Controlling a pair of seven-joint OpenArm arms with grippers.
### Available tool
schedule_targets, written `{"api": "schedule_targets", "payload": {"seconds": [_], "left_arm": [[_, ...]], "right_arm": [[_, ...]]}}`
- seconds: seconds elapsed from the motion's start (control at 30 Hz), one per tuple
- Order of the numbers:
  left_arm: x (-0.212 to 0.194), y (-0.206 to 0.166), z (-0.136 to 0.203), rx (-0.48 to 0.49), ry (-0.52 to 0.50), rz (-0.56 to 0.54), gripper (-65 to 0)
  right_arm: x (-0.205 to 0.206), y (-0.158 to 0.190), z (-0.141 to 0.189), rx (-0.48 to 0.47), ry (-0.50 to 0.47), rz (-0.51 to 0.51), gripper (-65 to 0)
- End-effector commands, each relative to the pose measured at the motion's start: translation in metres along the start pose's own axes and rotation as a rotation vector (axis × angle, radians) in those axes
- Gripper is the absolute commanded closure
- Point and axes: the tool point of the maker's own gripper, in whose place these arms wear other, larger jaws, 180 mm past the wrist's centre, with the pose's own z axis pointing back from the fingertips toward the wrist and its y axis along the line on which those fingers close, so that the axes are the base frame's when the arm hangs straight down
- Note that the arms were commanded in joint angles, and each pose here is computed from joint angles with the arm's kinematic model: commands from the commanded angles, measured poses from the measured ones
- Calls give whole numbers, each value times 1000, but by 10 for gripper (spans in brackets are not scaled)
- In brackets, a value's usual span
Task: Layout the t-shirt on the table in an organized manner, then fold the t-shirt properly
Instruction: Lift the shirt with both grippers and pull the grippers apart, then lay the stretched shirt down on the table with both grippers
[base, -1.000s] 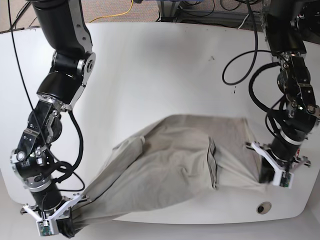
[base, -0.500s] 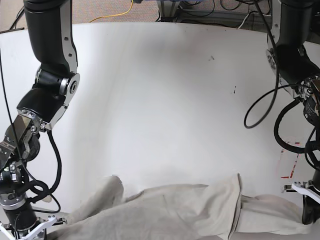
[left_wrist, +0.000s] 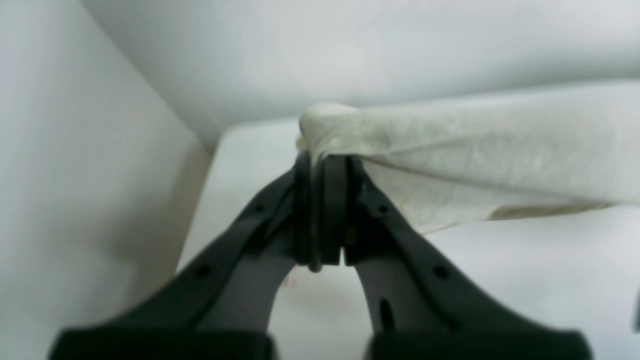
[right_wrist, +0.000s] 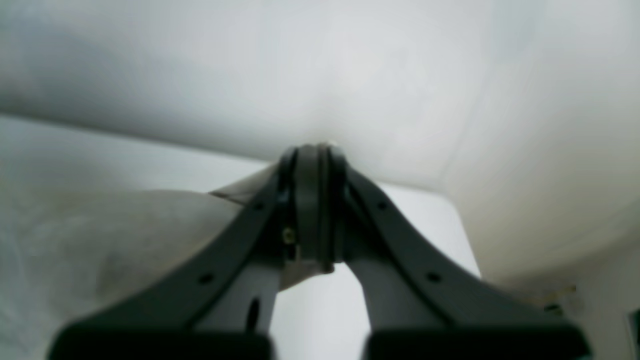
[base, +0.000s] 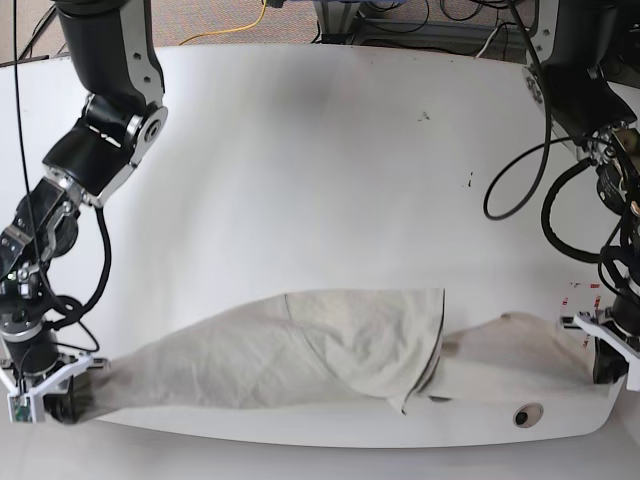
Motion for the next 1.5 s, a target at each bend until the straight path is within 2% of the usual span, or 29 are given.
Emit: {"api": "schedule_targets", "payload": {"seconds": [0.0,0.4,0.63,0.9,1.27,1.47], "left_arm": [[-7,2,5,-1,-3,-40,0],[-120,-7,30,-40,266,-64,0],[-169,0,54,-41,393,-89,0],[-204,19,79,-33,515,-205,0],[-232,35,103,-22,634,-328,0],[-238,46,113,3,666,-347,0]], "right_arm": [[0,3,12,-3,-44,0,0],[-143,65,60,91,228,-81,0],[-193,81,86,122,343,-103,0],[-229,84,112,126,441,-105,-2],[-262,91,139,139,536,-114,-6],[-270,94,147,147,560,-115,-6]]}}
